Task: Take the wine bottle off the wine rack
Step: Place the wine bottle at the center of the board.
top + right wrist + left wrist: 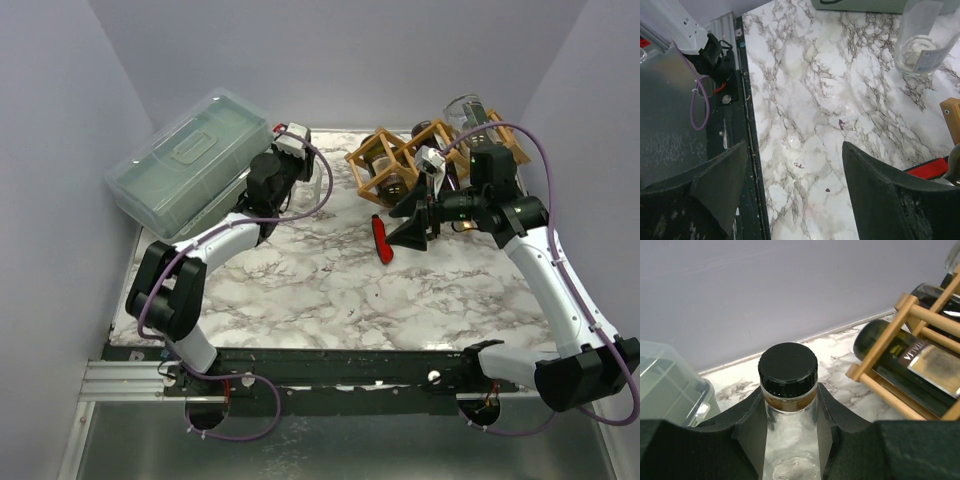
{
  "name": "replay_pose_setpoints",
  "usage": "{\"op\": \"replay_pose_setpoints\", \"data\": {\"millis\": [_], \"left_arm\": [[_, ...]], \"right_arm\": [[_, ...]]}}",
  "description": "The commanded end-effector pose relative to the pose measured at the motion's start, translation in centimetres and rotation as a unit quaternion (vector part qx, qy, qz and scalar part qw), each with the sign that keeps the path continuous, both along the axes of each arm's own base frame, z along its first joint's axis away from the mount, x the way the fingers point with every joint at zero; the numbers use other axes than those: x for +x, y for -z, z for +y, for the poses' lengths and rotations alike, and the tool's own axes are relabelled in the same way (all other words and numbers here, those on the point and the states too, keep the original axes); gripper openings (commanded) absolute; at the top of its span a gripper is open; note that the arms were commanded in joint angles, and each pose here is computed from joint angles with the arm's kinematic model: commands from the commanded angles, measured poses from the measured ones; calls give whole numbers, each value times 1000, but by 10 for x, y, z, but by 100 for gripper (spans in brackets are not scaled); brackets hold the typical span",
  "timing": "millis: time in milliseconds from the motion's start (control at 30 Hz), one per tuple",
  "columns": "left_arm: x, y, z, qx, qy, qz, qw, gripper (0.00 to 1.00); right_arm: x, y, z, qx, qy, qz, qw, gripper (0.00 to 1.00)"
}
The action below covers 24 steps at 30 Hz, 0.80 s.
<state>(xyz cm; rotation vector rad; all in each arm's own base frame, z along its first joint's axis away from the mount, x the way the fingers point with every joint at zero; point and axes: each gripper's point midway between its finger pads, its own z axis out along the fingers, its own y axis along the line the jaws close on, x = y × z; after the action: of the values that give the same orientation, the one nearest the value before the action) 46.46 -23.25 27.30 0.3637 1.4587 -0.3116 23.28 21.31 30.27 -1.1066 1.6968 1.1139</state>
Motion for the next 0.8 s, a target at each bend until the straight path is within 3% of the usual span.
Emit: {"op": "replay_pose_setpoints", "data": {"millis": [0,767], "left_arm": [[18,-100,-1,-75,19,-120,990,0],[114,-74,3,-65,-14,-103,992,0]], "right_arm": [[-7,-1,-2,5,-10,-1,1000,80],[-1,10,-2,-3,-15,17,1000,80]]}}
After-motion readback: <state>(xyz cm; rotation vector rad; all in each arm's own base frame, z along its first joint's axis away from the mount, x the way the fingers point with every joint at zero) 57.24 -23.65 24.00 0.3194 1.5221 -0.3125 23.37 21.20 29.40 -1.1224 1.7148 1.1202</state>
